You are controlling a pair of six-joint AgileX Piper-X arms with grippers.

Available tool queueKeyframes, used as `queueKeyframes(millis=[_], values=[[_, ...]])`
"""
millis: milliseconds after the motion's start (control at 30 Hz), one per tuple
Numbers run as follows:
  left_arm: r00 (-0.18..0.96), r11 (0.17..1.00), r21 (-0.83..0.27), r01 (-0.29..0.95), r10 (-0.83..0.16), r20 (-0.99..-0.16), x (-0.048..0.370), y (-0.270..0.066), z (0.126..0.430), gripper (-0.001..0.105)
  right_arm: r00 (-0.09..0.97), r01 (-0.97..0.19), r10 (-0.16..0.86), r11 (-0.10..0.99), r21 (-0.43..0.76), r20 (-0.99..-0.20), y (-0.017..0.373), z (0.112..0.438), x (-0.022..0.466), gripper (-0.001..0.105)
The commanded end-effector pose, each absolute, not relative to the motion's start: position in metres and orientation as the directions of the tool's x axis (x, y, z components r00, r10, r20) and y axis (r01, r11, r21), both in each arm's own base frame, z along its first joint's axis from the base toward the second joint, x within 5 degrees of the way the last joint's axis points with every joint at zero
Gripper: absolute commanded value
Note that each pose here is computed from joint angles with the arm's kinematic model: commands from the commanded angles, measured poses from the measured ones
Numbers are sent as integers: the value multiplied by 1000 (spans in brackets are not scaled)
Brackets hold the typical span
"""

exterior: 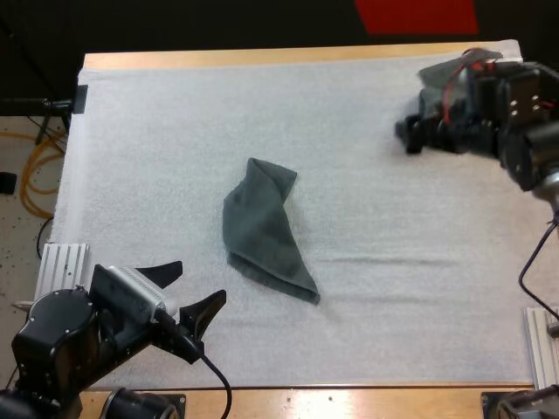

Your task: Pick towel from pile fold and stack

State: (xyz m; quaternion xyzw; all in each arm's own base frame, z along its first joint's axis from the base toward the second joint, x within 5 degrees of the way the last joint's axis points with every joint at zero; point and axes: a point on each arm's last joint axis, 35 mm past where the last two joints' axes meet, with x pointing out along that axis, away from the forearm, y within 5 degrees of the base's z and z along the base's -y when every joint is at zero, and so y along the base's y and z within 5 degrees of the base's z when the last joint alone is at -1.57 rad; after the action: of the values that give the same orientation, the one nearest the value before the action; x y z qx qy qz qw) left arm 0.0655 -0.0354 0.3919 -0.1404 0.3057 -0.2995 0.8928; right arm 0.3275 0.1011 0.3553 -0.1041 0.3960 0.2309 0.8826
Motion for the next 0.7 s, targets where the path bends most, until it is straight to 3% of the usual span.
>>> queueKeyframes(millis=[0, 267, 433, 567, 667], values=[[629, 775, -442, 451, -628, -459, 65, -36, 391, 72, 552, -533, 353, 846, 6, -756, 106, 362, 317, 93], [601, 783, -453, 426, -619, -506, 65, -36, 381, 72, 352, -674, 417, 734, 83, -838, 147, 338, 259, 93], [574, 791, -454, 409, -610, -546, 62, -35, 376, 72, 293, -653, 434, 742, 153, -852, 156, 303, 235, 93], [564, 794, -437, 422, -607, -559, 61, -35, 374, 72, 203, -614, 493, 737, 282, -846, 156, 267, 227, 93], [564, 794, -432, 427, -607, -559, 61, -35, 374, 72, 189, -608, 501, 735, 300, -845, 154, 248, 223, 93]])
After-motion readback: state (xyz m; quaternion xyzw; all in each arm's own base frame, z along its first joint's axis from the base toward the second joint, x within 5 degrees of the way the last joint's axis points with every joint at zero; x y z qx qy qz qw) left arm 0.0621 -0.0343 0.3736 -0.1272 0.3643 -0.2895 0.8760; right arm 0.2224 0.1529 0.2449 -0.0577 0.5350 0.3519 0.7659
